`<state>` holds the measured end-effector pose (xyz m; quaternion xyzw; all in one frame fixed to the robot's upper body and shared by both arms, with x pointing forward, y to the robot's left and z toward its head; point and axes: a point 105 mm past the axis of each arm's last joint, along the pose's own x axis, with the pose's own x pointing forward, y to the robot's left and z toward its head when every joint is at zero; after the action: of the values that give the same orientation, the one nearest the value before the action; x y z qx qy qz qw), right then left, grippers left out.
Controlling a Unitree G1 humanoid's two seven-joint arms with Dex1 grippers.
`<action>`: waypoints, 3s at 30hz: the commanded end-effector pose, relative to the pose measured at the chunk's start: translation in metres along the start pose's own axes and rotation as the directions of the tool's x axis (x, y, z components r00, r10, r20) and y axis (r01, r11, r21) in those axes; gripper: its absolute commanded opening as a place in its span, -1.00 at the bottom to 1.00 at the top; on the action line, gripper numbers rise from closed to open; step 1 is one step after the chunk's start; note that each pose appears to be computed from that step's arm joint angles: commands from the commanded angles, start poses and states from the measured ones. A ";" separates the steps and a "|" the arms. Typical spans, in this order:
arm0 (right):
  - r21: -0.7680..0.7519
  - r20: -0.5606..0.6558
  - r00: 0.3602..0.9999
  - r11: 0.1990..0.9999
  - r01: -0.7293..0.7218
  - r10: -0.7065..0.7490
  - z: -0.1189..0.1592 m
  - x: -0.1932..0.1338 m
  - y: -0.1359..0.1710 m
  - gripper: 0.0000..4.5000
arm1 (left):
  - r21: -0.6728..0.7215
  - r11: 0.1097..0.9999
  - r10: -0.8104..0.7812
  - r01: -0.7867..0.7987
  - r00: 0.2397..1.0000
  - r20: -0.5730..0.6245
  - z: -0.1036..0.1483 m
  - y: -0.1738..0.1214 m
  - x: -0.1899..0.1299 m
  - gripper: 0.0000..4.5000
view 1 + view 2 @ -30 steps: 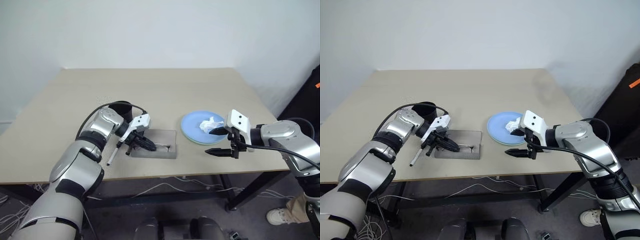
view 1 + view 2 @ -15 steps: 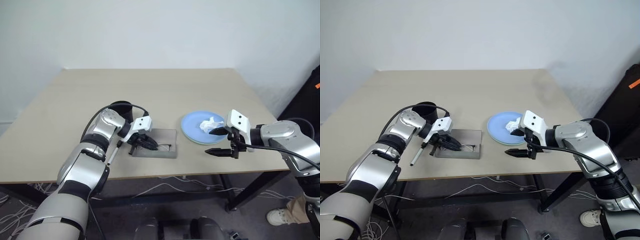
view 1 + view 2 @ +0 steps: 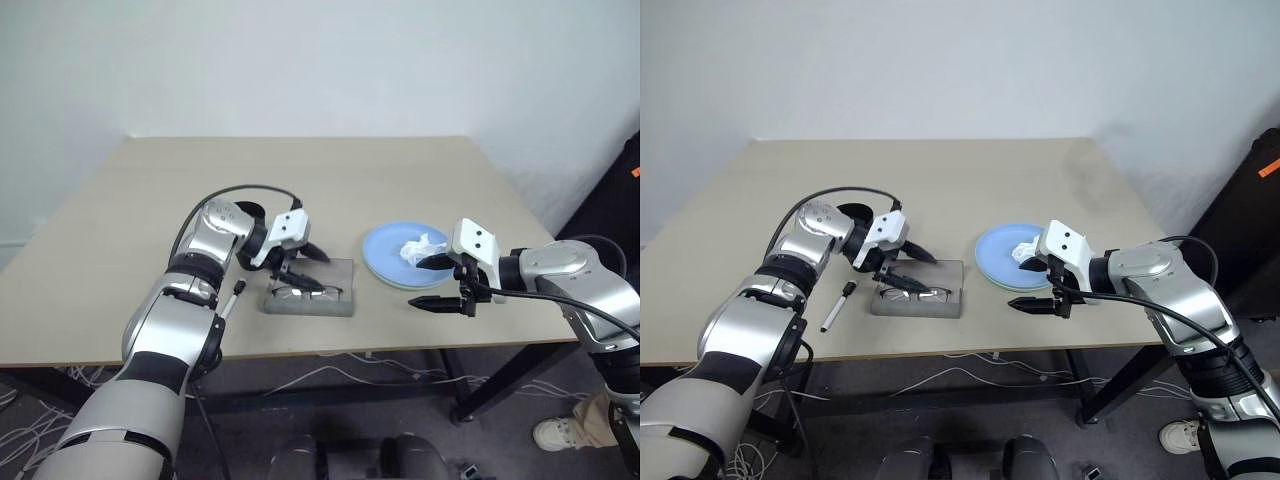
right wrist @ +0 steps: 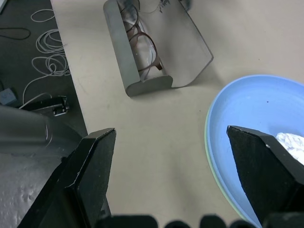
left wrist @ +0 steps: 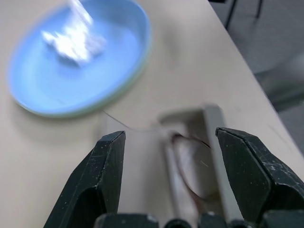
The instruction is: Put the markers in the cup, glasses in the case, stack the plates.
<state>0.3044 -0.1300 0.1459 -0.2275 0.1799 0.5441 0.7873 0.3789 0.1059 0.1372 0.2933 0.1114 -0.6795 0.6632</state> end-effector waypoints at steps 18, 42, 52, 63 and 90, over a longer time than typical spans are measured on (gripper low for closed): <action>-0.045 0.027 0.999 0.999 0.027 -0.025 0.012 -0.006 -0.005 0.80 | 0.144 0.848 0.529 -0.509 0.805 -0.269 -0.036 0.054 -0.010 -0.98; -0.051 0.030 0.999 0.999 0.016 -0.015 0.013 -0.005 -0.004 0.80 | 0.157 0.987 0.004 0.038 0.966 -0.259 -0.045 -0.017 0.011 -0.98; -0.056 0.035 0.999 0.998 0.012 -0.010 0.015 -0.002 -0.006 0.80 | 0.163 0.986 0.072 -0.047 0.986 -0.152 -0.032 -0.012 0.005 -0.98; -0.061 0.030 1.000 0.998 0.003 -0.001 0.015 -0.003 -0.005 0.80 | -0.108 0.980 0.173 -0.167 0.984 0.050 0.042 -0.010 -0.027 -0.98; -0.080 0.002 0.997 0.993 -0.082 0.083 0.013 0.001 -0.003 0.80 | -0.490 0.296 0.650 -0.820 0.549 -0.526 -0.045 -0.059 -0.093 0.79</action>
<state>0.3043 -0.1238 0.1436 -0.2321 0.1861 0.5847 0.7547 0.3286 0.2081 0.1313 0.1076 0.2953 -0.1857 0.9310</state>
